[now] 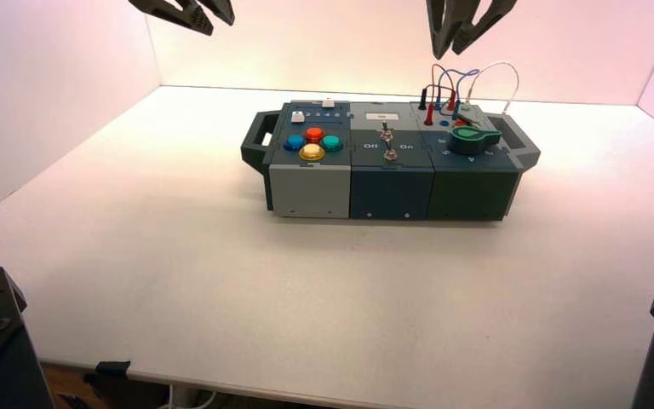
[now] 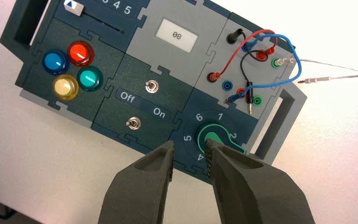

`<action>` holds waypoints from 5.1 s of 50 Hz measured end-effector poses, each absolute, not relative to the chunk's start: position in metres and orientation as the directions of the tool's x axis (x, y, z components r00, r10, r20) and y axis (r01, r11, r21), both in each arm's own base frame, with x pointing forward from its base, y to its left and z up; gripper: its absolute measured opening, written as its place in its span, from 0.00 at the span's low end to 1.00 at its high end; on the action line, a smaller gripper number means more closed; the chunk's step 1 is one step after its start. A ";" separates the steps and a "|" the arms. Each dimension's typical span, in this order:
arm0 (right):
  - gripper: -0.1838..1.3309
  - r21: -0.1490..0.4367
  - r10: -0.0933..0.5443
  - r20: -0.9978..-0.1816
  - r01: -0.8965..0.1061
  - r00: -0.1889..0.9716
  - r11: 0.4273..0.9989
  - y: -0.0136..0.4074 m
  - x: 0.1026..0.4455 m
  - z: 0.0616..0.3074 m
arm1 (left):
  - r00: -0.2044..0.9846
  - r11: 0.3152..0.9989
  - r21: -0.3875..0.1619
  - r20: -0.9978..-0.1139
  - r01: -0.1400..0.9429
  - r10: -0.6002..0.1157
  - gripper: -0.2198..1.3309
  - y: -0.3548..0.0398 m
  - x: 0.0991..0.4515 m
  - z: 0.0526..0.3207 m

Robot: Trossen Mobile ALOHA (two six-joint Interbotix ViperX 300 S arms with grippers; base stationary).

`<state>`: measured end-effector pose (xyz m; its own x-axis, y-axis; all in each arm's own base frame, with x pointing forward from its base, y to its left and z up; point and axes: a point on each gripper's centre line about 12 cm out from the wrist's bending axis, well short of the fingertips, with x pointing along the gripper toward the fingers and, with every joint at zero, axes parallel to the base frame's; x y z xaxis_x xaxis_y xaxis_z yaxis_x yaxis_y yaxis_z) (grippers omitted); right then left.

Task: Flip the bottom switch on with the left gripper.

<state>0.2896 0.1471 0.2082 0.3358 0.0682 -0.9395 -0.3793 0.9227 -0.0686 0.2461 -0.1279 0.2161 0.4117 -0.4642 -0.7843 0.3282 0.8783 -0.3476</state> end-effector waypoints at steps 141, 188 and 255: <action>0.43 -0.093 -0.089 -0.993 -0.059 0.075 0.994 0.021 0.338 0.078 | 0.016 0.739 -0.392 -0.879 0.548 -0.477 0.64 -0.243 0.269 0.180; 0.43 -0.091 -0.087 -0.994 -0.057 0.062 0.994 0.021 0.339 0.077 | -0.159 0.731 -0.410 -0.907 0.546 -0.390 0.04 -0.299 0.293 0.108; 0.43 -0.091 -0.088 -0.995 -0.064 0.052 0.994 0.021 0.340 0.074 | -0.150 0.763 -0.410 -0.909 0.500 -0.390 0.04 -0.296 0.310 0.099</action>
<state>0.3399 0.0214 0.0744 0.0515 -0.0881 -0.9948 -0.0643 0.9937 -0.0913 0.3102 -0.2956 0.0994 -0.1496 -0.3899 -0.9086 0.4996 0.7632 -0.4098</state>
